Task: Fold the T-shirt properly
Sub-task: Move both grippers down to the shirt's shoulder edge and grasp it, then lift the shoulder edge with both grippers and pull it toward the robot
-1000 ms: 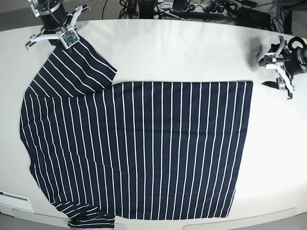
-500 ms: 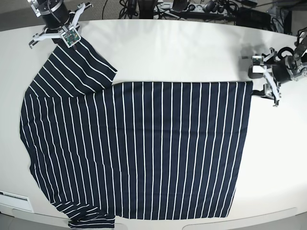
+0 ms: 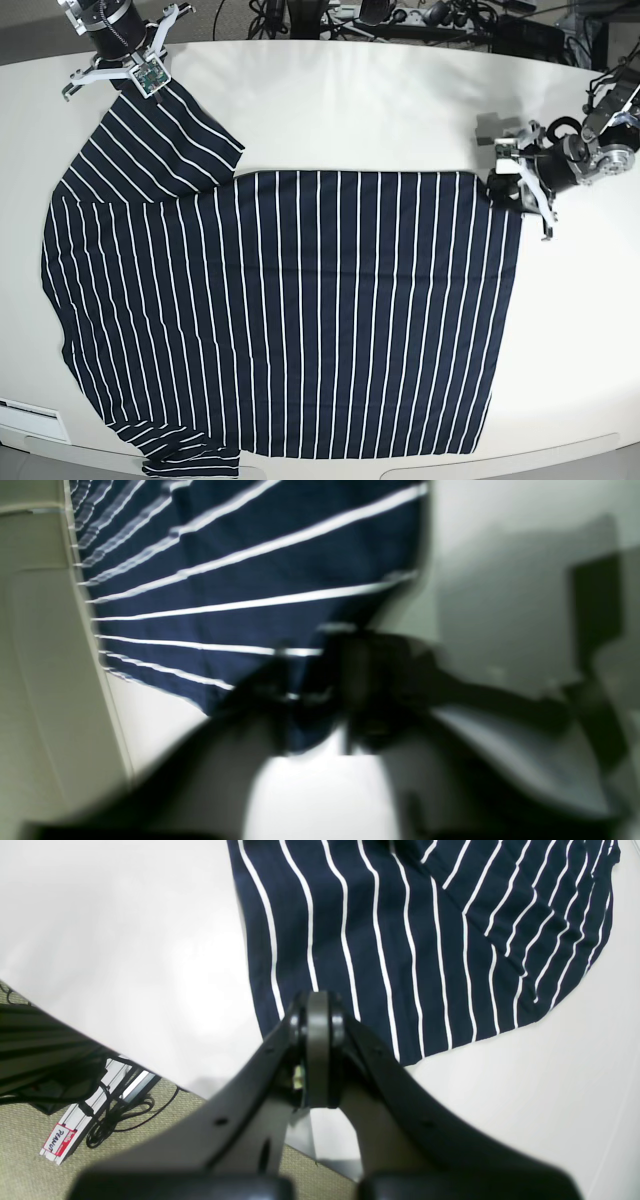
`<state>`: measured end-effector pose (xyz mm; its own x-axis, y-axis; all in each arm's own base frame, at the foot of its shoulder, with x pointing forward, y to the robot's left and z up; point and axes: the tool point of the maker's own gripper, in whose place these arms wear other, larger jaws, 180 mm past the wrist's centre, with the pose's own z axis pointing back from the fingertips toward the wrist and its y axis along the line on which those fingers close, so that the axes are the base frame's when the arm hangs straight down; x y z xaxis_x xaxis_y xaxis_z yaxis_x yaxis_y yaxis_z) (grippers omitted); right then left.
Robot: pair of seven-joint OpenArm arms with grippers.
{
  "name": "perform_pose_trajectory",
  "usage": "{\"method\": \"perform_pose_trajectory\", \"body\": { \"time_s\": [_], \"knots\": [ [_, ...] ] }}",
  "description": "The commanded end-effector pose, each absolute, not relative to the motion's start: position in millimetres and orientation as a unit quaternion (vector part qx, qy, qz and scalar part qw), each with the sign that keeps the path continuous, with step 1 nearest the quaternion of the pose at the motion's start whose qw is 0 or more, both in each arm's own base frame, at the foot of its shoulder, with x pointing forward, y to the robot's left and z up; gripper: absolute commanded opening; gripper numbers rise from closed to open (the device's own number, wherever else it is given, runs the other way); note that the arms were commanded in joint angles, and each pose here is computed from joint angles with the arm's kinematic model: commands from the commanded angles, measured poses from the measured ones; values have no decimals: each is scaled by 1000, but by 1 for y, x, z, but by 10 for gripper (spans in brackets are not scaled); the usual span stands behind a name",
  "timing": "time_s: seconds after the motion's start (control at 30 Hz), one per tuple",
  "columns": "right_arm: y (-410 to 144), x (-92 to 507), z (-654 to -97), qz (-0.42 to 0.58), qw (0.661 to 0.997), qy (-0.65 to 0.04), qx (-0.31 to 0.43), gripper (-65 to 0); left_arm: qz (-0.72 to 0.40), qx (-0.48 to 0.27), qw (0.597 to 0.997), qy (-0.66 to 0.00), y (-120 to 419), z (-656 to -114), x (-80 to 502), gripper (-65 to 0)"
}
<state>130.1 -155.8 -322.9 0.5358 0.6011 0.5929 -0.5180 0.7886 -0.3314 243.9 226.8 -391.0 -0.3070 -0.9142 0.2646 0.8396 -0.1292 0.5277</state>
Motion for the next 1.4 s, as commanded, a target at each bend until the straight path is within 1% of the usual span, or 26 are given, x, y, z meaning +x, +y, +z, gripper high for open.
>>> {"method": "perform_pose_trajectory", "body": {
  "time_s": [0.0,0.13,0.17,0.2,0.37,0.47,0.6,0.73,0.83,0.9,1.2,1.27,1.37],
  "knots": [
    [-155,133,-316,323,868,-373,-59,-645,-755,67,599,-260,243,-401,235,-650],
    [-151,131,-317,336,865,-370,-52,-416,-731,106,617,-270,252,-396,249,-650],
    [-149,130,-317,342,863,-370,-47,-368,-727,114,620,-273,253,-395,252,-650],
    [-147,130,-317,345,861,-372,-44,-340,-724,119,620,-276,254,-394,253,-650],
    [-146,148,-310,342,850,-398,-48,-332,-723,123,620,-279,254,-393,255,-650],
    [-147,149,-331,339,861,-378,-24,-332,-723,123,620,-279,254,-393,255,-650],
    [-134,136,-342,357,864,-353,25,-330,-723,122,620,-279,254,-393,255,-650],
    [-137,136,-343,356,867,-349,18,-329,-723,122,620,-279,254,-393,255,-650],
    [-144,136,-350,345,874,-342,7,-270,-723,121,620,-280,253,-393,255,-650],
    [-150,132,-360,344,880,-327,2,-257,-723,121,620,-280,253,-393,255,-650],
    [-170,119,-390,329,900,-286,-10,-258,-723,122,619,-281,253,-392,256,-650],
    [-171,119,-393,328,901,-284,-11,-268,-723,122,619,-281,253,-392,256,-650],
    [-177,126,-391,339,895,-289,-33,-304,-723,122,619,-281,253,-392,256,-650]
  ]
}}
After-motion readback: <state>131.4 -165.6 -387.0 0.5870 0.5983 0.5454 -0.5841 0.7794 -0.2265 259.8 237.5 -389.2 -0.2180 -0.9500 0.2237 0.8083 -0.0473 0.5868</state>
